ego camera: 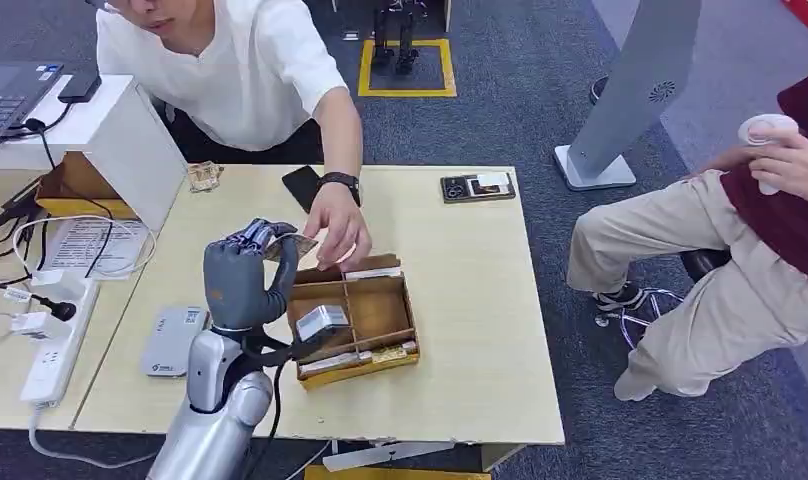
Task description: Pass the card to the sensor for recognition and then transmit it.
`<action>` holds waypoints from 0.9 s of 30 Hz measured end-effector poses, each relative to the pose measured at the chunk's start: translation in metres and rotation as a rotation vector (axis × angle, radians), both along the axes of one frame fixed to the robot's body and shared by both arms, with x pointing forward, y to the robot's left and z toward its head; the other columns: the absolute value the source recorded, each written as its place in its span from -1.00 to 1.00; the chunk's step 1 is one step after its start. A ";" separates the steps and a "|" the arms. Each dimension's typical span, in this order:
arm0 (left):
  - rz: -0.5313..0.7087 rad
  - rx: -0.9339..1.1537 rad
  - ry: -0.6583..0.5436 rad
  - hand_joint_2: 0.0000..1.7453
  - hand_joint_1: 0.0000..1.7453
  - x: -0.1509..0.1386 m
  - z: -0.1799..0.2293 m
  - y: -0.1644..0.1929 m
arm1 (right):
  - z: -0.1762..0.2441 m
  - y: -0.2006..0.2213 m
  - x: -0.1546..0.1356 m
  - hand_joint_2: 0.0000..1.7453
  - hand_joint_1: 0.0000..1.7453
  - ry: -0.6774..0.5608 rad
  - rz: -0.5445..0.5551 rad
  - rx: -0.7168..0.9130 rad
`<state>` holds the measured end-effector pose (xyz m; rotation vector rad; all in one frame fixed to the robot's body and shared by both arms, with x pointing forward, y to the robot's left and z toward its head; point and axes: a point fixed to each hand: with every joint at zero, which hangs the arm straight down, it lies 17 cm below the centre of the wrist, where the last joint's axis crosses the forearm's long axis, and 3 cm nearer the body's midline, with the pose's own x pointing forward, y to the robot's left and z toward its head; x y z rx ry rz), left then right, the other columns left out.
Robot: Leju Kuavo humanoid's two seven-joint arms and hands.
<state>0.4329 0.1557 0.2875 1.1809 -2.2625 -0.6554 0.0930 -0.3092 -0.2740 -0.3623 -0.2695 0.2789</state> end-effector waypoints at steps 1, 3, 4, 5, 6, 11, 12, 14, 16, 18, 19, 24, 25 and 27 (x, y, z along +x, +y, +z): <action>0.005 -0.005 0.002 1.00 1.00 0.002 0.001 0.001 | 0.000 0.000 0.000 1.00 -1.00 0.000 0.000 0.000; 0.011 -0.011 0.004 1.00 1.00 0.006 0.003 0.002 | 0.000 0.000 0.000 1.00 -1.00 0.001 0.000 0.001; 0.013 -0.017 0.007 1.00 1.00 0.008 0.003 0.003 | 0.000 0.001 0.000 1.00 -1.00 0.001 0.001 0.001; 0.013 -0.028 0.011 1.00 -0.92 0.010 0.004 0.003 | 0.000 0.001 0.000 1.00 -1.00 0.001 0.003 0.001; 0.012 -0.043 0.016 1.00 -1.00 0.012 0.004 0.004 | 0.000 0.001 0.000 1.00 -1.00 0.001 0.003 0.002; 0.000 -0.076 0.029 1.00 -1.00 0.016 0.003 0.002 | 0.000 0.002 0.001 1.00 -1.00 0.002 0.006 0.003; -0.002 -0.077 0.030 1.00 -1.00 0.015 0.003 0.001 | 0.000 0.002 0.002 1.00 -1.00 0.001 0.006 0.003; -0.007 -0.082 0.032 1.00 -1.00 0.015 0.003 0.000 | 0.000 0.003 0.002 1.00 -1.00 0.000 0.008 0.003; -0.009 -0.082 0.033 1.00 -1.00 0.016 0.002 0.000 | 0.000 0.003 0.002 1.00 -1.00 0.001 0.008 0.002; -0.012 -0.084 0.034 1.00 -1.00 0.016 0.001 -0.001 | 0.000 0.003 0.002 1.00 -1.00 0.001 0.008 0.002; -0.014 -0.090 0.035 1.00 -1.00 0.016 0.001 -0.001 | 0.000 0.003 0.002 1.00 -1.00 0.001 0.008 0.002; -0.025 -0.092 0.031 1.00 -1.00 0.014 0.002 -0.004 | 0.000 0.004 0.002 1.00 -1.00 0.000 0.008 0.004; -0.026 -0.091 0.032 1.00 -1.00 0.014 0.001 -0.004 | 0.000 0.004 0.002 1.00 -1.00 0.002 0.006 0.004; -0.033 -0.090 0.032 1.00 -1.00 0.012 -0.001 -0.005 | 0.000 0.004 0.002 1.00 -1.00 0.004 0.004 0.003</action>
